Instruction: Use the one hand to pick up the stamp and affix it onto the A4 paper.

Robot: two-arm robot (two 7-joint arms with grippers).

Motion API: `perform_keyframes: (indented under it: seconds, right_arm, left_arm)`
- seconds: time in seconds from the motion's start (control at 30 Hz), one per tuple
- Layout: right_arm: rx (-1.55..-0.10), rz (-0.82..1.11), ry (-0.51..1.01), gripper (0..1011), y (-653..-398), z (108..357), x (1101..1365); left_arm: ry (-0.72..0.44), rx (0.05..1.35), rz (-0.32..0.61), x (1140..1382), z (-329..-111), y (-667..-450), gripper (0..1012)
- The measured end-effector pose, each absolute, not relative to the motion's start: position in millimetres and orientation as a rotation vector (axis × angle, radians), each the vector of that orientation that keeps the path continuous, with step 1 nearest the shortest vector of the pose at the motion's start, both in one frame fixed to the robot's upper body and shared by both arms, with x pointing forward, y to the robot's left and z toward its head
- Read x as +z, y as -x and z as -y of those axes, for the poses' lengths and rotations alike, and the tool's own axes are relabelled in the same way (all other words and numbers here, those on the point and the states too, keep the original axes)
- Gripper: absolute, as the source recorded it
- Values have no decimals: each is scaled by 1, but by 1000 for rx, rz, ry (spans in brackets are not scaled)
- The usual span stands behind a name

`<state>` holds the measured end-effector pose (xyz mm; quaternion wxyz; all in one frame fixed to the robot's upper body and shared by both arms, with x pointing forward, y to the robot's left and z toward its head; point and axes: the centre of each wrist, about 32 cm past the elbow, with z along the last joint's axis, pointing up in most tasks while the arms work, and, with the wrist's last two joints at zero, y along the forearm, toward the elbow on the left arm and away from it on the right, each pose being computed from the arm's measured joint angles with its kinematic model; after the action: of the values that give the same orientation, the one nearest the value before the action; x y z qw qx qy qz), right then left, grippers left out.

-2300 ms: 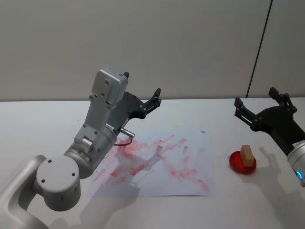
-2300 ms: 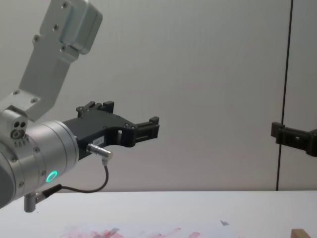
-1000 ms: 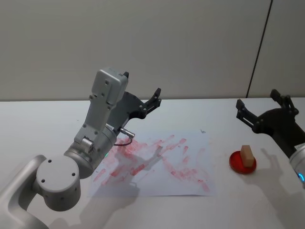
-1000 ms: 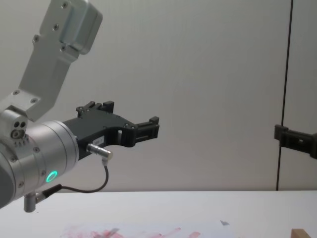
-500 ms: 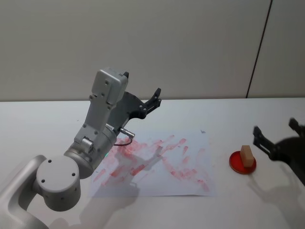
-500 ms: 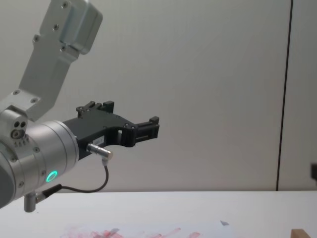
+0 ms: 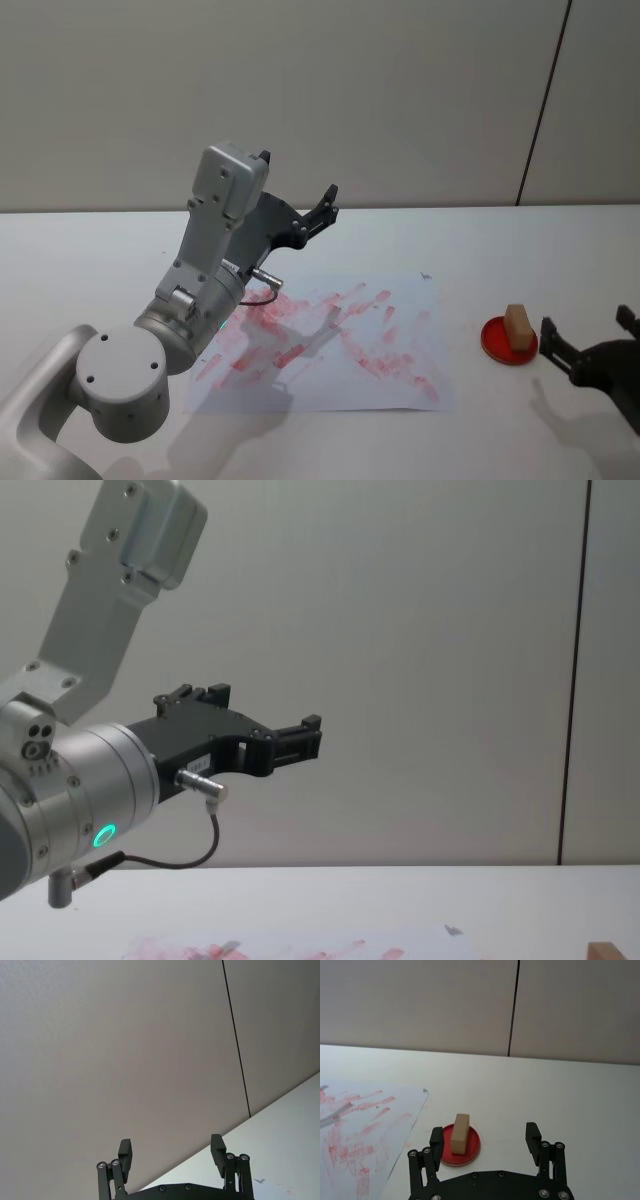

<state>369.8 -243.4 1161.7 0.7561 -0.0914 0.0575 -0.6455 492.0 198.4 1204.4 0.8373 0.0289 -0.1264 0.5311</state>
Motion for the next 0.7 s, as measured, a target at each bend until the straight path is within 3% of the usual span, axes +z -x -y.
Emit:
perform_keyframes:
  seconds: [0.7]
  right_arm:
    - [-1387, -175, 301, 1001, -399, 230, 1145]
  left_arm:
    - [-61, 1124, 268, 1204, -198, -492, 1002]
